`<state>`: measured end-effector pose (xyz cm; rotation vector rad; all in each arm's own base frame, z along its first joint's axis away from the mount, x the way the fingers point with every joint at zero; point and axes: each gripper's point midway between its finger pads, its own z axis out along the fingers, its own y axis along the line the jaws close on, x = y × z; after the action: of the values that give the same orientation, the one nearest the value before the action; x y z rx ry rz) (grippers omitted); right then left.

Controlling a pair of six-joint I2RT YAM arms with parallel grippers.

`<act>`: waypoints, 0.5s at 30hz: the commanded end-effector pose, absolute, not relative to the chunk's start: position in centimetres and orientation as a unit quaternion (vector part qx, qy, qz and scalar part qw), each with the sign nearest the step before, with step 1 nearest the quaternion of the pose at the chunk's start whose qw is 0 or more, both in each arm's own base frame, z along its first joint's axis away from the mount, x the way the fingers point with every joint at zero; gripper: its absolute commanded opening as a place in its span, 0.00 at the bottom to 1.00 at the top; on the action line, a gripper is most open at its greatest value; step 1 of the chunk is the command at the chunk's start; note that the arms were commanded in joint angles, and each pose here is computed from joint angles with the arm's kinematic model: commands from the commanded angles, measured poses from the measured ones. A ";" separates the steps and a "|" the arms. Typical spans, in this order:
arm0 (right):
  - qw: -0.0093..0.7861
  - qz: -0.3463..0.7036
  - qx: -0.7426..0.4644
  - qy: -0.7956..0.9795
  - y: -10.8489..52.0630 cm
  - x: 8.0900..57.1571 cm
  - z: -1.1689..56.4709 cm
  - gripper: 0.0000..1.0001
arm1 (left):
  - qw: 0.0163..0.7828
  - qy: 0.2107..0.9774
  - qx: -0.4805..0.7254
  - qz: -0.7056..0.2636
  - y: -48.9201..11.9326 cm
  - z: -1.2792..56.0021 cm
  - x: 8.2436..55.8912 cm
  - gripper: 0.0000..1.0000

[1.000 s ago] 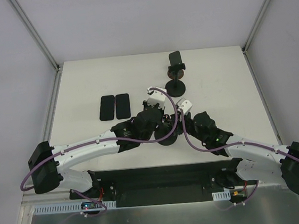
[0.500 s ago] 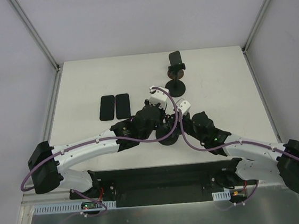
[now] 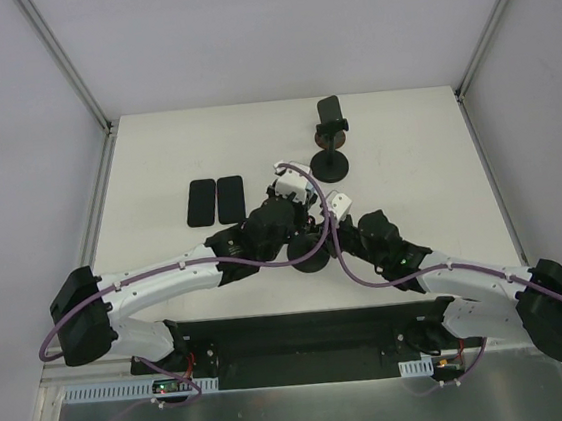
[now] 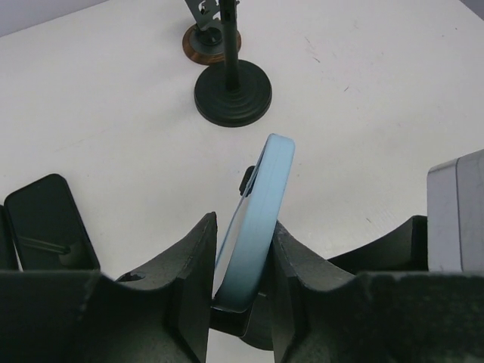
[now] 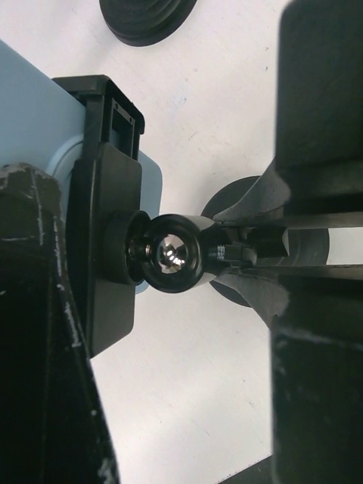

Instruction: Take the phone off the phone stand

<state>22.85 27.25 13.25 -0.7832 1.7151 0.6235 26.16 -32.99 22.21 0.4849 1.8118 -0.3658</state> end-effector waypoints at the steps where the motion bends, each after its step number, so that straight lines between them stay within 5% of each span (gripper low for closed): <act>1: 0.576 0.298 -0.310 0.695 28.7 23.5 16.6 0.01 | 0.568 0.773 0.194 -0.204 -34.1 21.7 24.9 0.28; 15: 0.559 0.329 -0.349 0.676 29.8 22.1 16.6 0.01 | 0.580 0.737 0.241 -0.247 -32.9 21.4 25.1 0.48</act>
<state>22.55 27.66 13.26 -0.8000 1.7093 0.6596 25.79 -32.47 19.53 0.5207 1.8007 -0.4548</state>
